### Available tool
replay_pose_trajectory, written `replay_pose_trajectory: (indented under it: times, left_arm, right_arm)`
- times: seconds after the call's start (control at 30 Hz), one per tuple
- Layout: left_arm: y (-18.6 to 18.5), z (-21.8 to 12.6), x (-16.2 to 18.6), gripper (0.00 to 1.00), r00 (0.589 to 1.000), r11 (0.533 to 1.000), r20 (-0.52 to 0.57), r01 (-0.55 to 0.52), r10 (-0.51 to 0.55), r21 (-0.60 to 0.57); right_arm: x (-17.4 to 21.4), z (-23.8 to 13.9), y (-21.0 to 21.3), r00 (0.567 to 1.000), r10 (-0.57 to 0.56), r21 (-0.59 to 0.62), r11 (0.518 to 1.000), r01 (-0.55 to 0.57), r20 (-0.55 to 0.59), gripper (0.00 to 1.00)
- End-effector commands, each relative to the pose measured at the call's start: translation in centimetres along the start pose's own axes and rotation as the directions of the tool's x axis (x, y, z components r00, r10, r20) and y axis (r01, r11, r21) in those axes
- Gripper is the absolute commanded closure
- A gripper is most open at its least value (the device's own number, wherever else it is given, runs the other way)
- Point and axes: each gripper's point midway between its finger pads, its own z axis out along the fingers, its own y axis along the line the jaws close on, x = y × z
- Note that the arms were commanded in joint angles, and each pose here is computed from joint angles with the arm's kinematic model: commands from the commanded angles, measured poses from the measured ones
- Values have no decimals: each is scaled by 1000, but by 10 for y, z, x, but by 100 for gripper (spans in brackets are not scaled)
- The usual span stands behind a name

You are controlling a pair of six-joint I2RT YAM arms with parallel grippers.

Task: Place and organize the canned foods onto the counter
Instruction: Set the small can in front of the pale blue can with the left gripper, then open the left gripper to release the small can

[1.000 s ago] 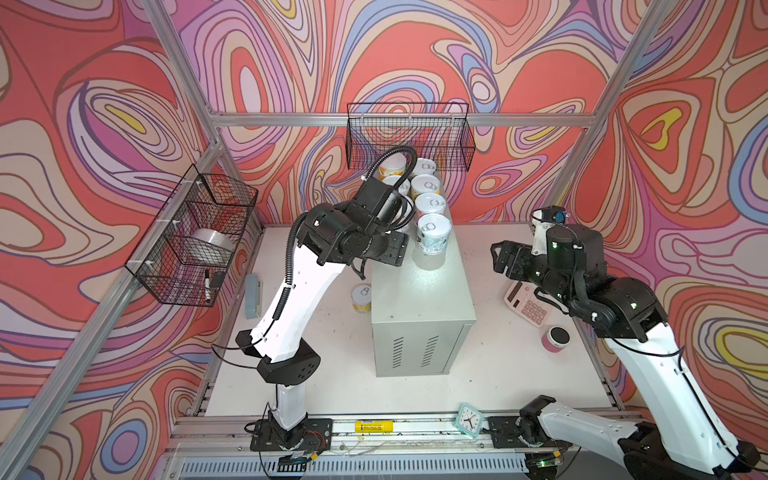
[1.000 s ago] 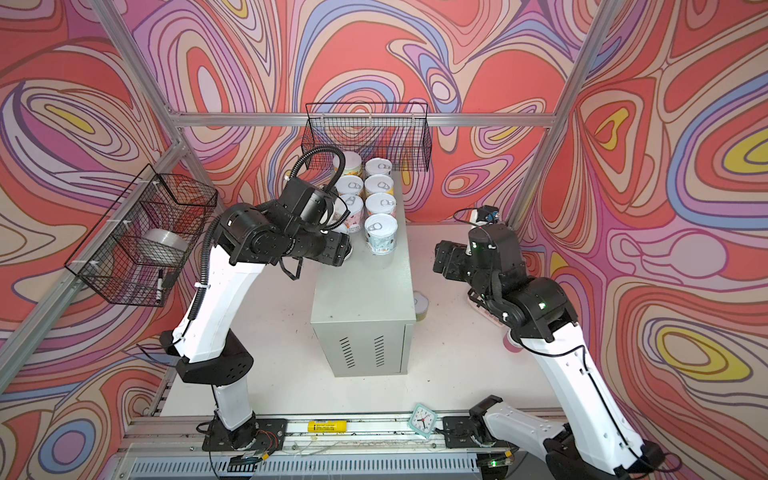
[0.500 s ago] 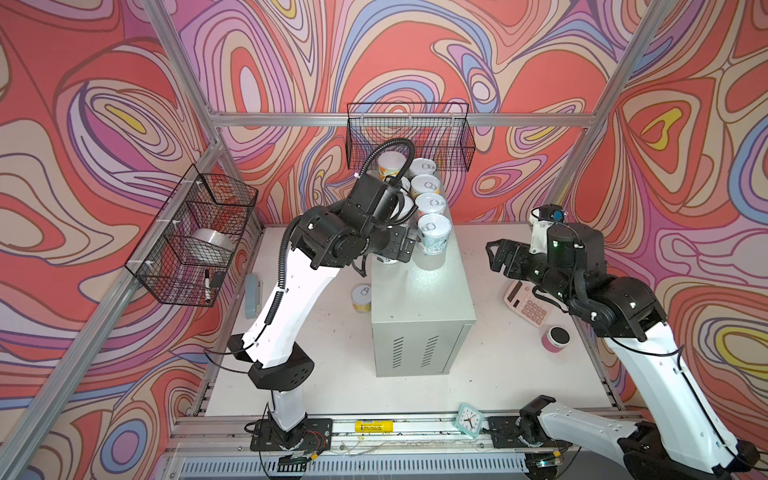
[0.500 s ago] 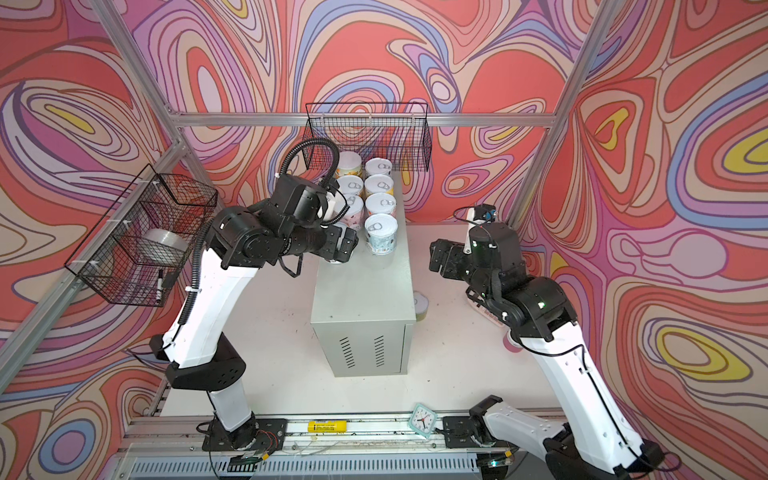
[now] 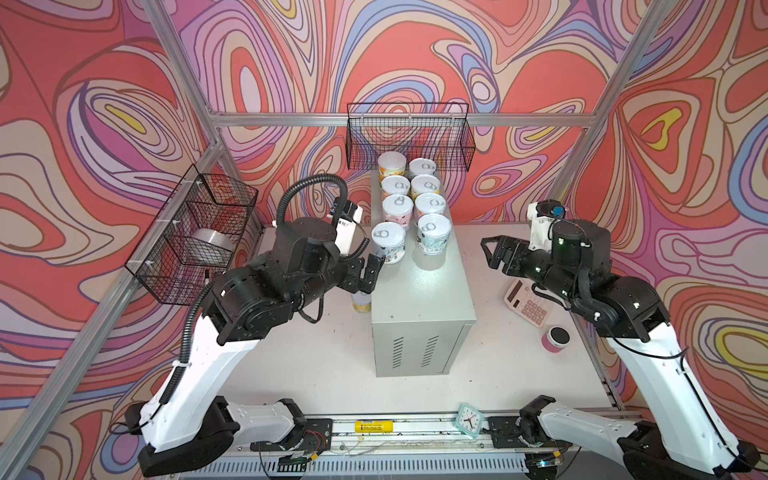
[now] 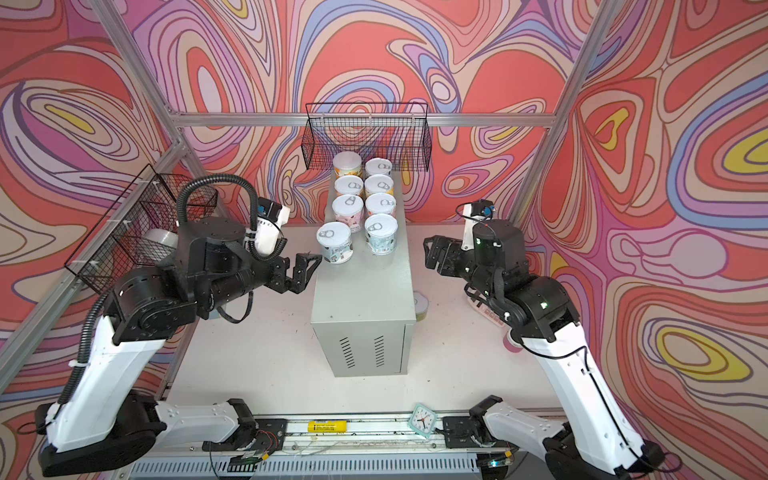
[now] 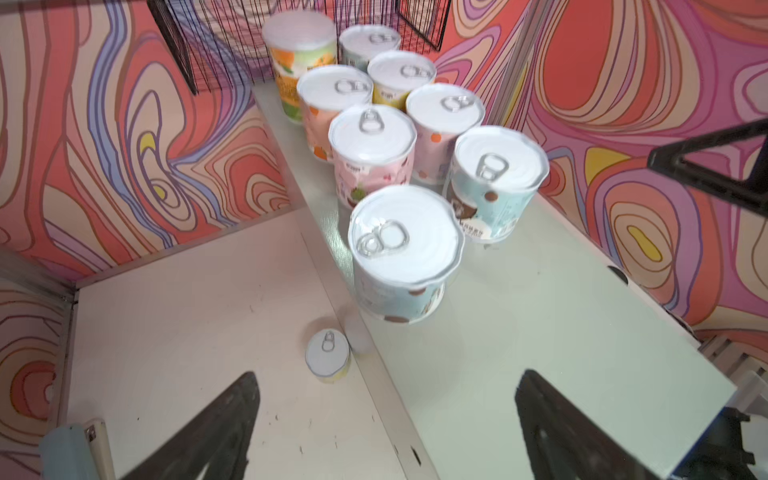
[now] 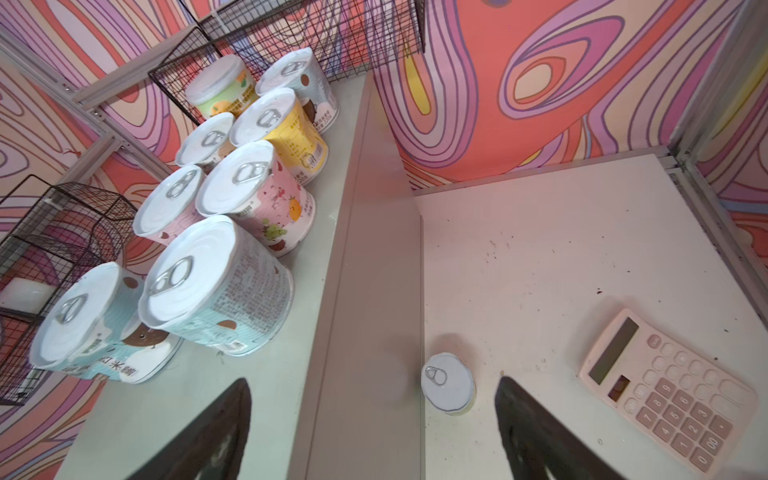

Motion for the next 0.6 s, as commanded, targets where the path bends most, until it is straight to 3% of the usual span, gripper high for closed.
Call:
replay_pose_trajectory:
  times: [0.0, 0.13, 0.57]
  left_arm:
    - [0, 7, -11, 9, 992, 1000, 127, 23, -23, 0]
    - [7, 19, -1, 26, 988, 999, 156, 20, -13, -44]
    - [8, 64, 7, 38, 986, 999, 165, 36, -35, -1]
  right_arm:
    - [-4, 2, 15, 1000, -7, -79, 997, 8, 15, 6]
    - [2, 11, 14, 1000, 1, -69, 998, -2, -12, 6]
    - [6, 19, 7, 999, 38, -42, 998, -38, -4, 6]
